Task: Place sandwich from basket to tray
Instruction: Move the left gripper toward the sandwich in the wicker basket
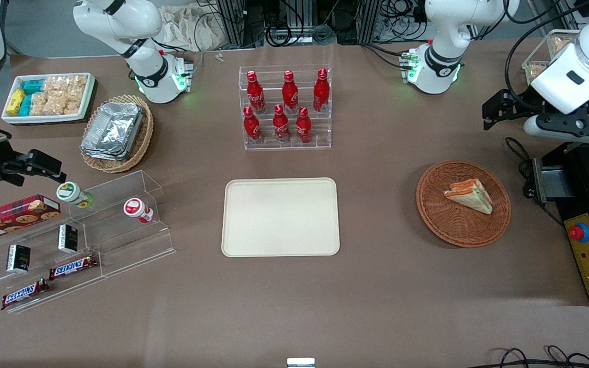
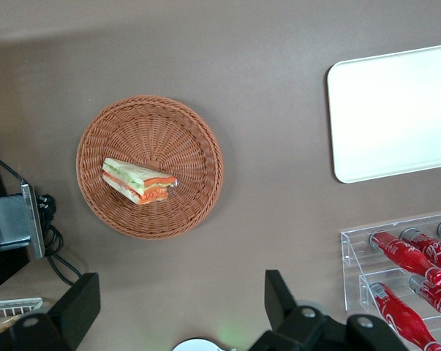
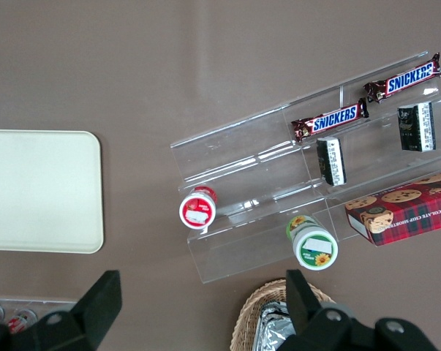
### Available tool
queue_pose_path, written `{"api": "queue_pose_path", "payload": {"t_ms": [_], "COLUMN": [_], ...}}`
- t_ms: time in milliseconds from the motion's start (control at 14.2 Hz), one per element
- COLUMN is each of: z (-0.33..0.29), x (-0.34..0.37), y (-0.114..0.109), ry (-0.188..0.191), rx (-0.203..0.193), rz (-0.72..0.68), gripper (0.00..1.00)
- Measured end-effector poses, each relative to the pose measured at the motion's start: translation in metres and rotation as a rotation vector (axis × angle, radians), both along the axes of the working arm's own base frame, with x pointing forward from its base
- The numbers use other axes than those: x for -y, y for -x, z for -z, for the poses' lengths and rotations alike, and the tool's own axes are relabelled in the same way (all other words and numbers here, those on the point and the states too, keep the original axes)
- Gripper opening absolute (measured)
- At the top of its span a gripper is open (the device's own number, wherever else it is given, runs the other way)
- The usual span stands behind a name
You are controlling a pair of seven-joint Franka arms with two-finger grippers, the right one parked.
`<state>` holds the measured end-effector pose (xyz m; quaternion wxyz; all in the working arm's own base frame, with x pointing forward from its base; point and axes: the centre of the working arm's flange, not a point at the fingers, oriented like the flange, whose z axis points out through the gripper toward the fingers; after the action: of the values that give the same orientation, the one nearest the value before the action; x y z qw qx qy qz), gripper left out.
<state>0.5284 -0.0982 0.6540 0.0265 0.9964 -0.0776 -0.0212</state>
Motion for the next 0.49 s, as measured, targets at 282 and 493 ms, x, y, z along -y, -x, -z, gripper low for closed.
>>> {"api": "queue_pose_path", "payload": {"t_ms": [282, 493], "z": [0.002, 0.024], "x": [-0.004, -0.021], "y": [0.001, -0.002], "ry": [-0.007, -0.054], "rx": [-0.019, -0.084], "rz": [-0.012, -0.249], "gripper": [1.00, 1.00]}}
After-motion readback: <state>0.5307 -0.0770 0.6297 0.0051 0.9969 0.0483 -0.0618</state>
